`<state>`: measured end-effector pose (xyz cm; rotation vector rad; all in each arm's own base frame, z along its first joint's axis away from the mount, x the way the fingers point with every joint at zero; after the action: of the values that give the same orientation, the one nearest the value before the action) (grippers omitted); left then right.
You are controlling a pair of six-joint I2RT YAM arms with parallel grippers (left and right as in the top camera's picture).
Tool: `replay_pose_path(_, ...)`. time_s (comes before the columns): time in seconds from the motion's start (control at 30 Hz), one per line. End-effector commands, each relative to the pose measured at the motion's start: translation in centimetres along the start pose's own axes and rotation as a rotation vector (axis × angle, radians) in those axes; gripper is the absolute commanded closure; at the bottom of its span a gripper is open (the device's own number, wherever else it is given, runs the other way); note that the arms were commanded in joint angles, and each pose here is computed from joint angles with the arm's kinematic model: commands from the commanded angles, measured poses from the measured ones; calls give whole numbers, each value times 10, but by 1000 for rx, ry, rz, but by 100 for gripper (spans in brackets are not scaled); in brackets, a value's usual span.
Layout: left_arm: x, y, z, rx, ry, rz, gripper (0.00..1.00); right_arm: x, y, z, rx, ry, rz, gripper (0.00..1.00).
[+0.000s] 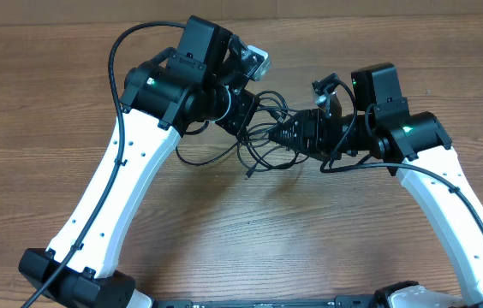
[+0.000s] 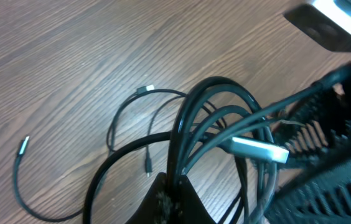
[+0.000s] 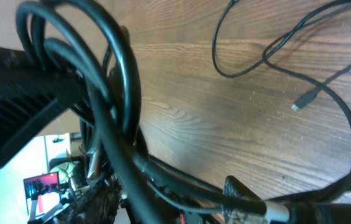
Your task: Untangle cables
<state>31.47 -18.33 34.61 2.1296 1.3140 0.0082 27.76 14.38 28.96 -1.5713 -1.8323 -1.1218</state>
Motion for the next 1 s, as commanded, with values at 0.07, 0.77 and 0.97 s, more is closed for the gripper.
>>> replay_pose_path(0.07, 6, 3, -13, -46, 141, -41, 96, -4, -10, -3, 36, -41, 50, 49)
replay_pose_path(0.77, -25, 11, -15, -69, -234, -11, 96, 3, -4, 0, 5, -12, 197, 48)
replay_pose_path(0.97, -30, 12, -17, -76, -285, -5, 96, -1, -4, 4, -31, -90, 331, 51)
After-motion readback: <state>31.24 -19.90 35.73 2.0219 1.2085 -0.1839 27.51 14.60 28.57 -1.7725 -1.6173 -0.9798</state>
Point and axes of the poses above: each gripper's point midway between its finger pads, its own z axis out along the fingers, its own x axis along the line the jaws close on, y = z × x, the point moved 9 cm from there along -z, back along the fingers, and after that the axes turned 8 degrees about -z, right-handed, at the moved point
